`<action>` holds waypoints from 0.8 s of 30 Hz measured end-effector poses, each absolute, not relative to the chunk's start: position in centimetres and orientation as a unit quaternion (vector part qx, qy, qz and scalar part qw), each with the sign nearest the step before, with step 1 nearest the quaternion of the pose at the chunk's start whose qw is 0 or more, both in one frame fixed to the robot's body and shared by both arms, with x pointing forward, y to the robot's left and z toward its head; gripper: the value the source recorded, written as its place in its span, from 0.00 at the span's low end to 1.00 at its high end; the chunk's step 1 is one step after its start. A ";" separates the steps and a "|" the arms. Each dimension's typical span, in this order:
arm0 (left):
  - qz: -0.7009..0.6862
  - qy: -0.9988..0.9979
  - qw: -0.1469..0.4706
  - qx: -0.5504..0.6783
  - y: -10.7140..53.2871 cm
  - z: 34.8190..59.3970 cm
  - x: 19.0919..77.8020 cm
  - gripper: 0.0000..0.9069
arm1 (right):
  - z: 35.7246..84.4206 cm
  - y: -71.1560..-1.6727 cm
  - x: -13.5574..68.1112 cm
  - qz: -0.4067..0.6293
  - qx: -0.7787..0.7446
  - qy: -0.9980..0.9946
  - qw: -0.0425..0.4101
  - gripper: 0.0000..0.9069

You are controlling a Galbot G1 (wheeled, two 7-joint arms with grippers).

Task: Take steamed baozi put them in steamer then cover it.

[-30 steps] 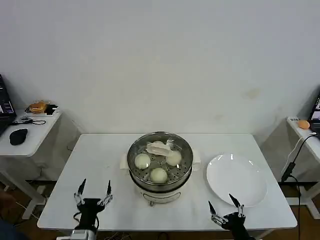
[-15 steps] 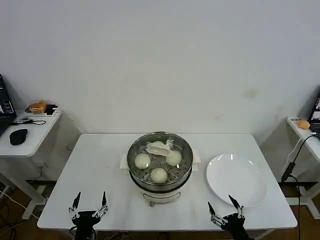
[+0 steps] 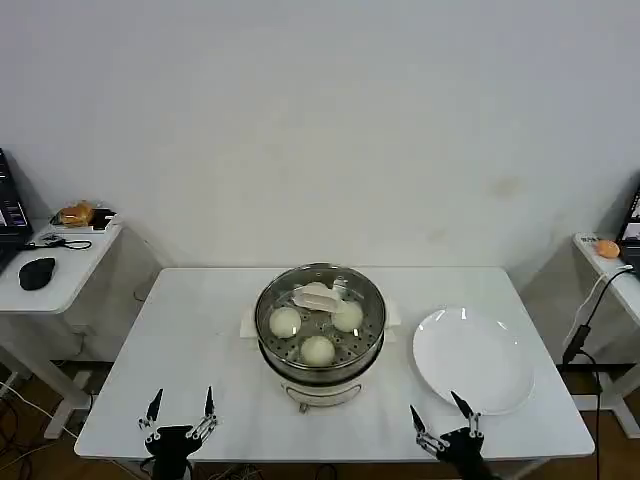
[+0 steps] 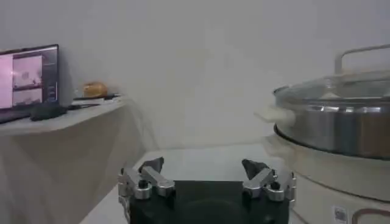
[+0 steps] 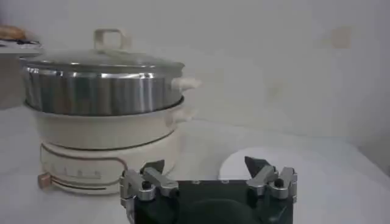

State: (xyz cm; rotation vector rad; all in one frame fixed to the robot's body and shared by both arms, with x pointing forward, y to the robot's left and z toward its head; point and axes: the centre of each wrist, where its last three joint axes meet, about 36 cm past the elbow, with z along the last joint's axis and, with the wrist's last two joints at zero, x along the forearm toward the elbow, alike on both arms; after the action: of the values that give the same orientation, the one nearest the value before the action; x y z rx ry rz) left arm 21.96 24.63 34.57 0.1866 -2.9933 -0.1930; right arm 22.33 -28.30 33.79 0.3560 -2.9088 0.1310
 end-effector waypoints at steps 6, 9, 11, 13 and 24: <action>-0.069 -0.993 0.071 0.058 24.7 34.3 21.8 1.00 | 33.7 -28.2 22.3 0.045 0.123 -0.986 0.104 1.00; -0.069 -0.994 0.071 0.055 24.5 34.1 21.7 1.00 | 33.7 -28.1 22.3 0.045 0.123 -0.986 0.105 1.00; -0.070 -0.994 0.071 0.054 24.5 34.1 21.7 1.00 | 33.7 -28.1 22.2 0.045 0.123 -0.986 0.105 1.00; -0.071 -0.994 0.072 0.053 24.5 34.0 21.7 1.00 | 33.7 -28.1 22.2 0.045 0.123 -0.986 0.105 1.00; -0.073 -0.994 0.071 0.050 24.4 34.0 21.6 1.00 | 33.7 -28.0 22.2 0.045 0.125 -0.986 0.104 1.00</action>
State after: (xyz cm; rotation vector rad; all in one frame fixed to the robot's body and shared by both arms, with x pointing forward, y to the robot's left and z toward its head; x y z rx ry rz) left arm 21.59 24.42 33.97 0.1490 -2.9881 -0.2180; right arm 22.21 -27.96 33.67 0.3681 -2.9062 0.1337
